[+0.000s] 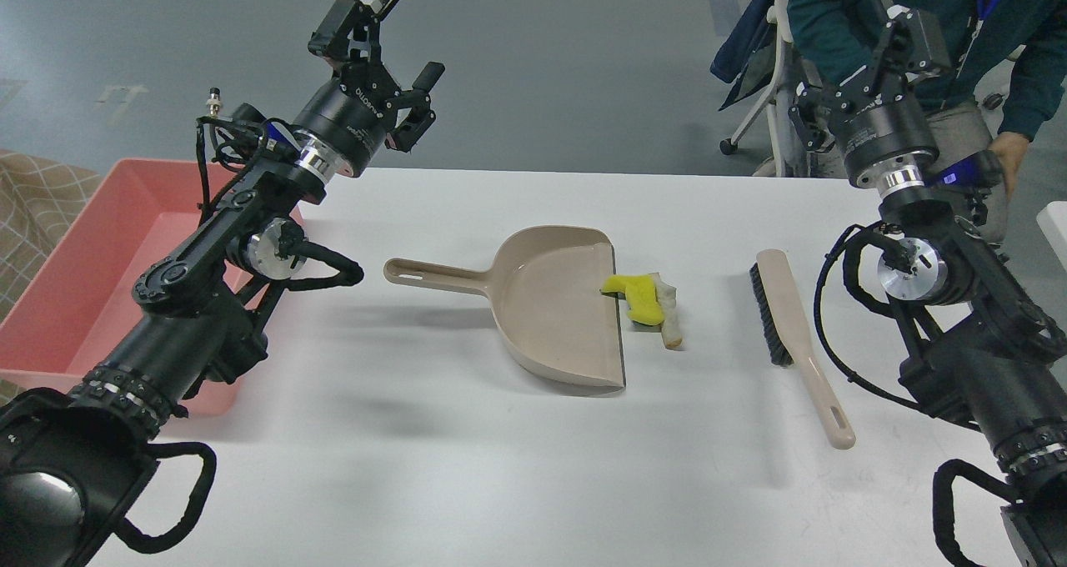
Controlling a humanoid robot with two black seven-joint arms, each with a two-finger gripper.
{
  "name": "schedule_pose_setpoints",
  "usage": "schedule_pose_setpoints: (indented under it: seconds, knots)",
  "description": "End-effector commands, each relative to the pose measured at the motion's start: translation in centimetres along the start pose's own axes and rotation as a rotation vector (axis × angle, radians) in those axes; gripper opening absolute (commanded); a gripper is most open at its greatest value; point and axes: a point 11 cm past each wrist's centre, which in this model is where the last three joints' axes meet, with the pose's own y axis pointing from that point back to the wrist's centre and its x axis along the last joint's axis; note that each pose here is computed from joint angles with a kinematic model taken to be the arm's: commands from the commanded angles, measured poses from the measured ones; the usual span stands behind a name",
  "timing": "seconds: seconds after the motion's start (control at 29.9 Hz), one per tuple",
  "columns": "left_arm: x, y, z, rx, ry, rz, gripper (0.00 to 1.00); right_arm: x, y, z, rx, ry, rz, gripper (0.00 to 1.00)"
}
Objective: Sweep and dump garbage into bin
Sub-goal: 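Raise both arms and swing the left gripper toward the dustpan handle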
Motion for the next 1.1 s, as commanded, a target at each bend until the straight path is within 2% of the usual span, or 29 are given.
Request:
schedule_pose_setpoints:
  seconds: [0.0, 0.17, 0.33, 0.74, 0.87, 1.07]
  knots:
    - [-0.7, -0.1, -0.7, 0.021, -0.003, -0.02, 0.99, 1.1, 0.2, -0.9, 0.005, 0.028, 0.012, 1.0]
    - [-2.4, -0.4, -2.3, 0.056, 0.004, -0.058, 0.99, 2.1, 1.0, -0.5, -0.012, 0.042, 0.031, 1.0]
    - [-2.7, -0.8, -1.9, 0.042, 0.004, -0.067, 0.99, 3.0, 1.2, -1.2, -0.013, 0.063, 0.048, 1.0]
    - [-1.9, -1.4, -0.2, 0.027, -0.022, -0.069, 0.99, 2.4, 0.5, -2.2, 0.002, 0.072, 0.029, 1.0]
    - [0.1, -0.7, 1.2, 0.024, -0.066, -0.039, 0.99, 3.2, 0.6, -2.7, 0.002, 0.091, 0.04, 1.0]
    - [1.0, -0.8, 1.9, 0.014, -0.091, 0.012, 0.99, 2.9, 0.1, -3.6, 0.015, 0.1, 0.028, 1.0]
